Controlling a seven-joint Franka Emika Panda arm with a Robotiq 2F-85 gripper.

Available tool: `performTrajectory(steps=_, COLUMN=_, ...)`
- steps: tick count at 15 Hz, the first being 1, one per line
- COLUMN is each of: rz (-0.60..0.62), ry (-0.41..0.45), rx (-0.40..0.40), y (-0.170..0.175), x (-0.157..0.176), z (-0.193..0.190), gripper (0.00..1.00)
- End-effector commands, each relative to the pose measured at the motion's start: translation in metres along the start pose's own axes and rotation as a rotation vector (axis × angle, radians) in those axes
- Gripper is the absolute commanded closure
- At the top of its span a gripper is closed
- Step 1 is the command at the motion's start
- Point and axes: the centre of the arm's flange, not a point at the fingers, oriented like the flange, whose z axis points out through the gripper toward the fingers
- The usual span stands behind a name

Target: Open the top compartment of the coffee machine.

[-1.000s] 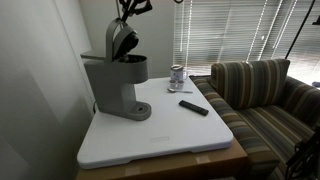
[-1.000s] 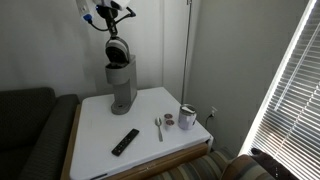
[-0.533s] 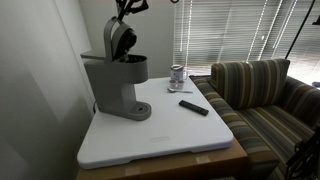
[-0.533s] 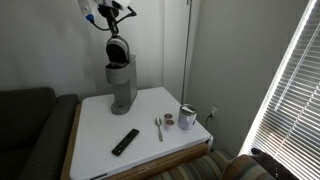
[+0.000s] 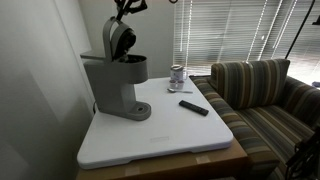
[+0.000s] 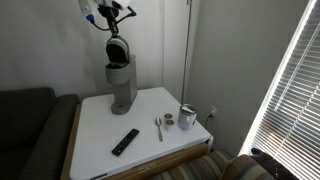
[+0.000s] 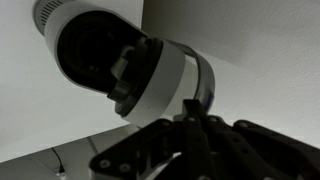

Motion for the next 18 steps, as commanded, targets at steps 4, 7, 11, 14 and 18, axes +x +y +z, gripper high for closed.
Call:
performTrajectory(steps=4, rz=0.006, ry=-0.031, rx=-0.025, y=0.016, x=-0.022, z=0.002, gripper=0.8)
performTrajectory(steps=7, rz=0.014, ry=-0.035, rx=-0.031, y=0.03, x=-0.038, z=-0.003, gripper=0.92)
performTrajectory(steps=11, rz=0.042, ry=-0.033, rx=-0.028, y=0.049, x=-0.065, z=-0.009, gripper=1.0)
performTrajectory(steps=14, rz=0.068, ry=-0.045, rx=-0.039, y=0.066, x=-0.087, z=-0.004, gripper=1.0)
performTrajectory(steps=18, rz=0.089, ry=-0.045, rx=-0.049, y=0.082, x=-0.116, z=-0.005, gripper=1.0)
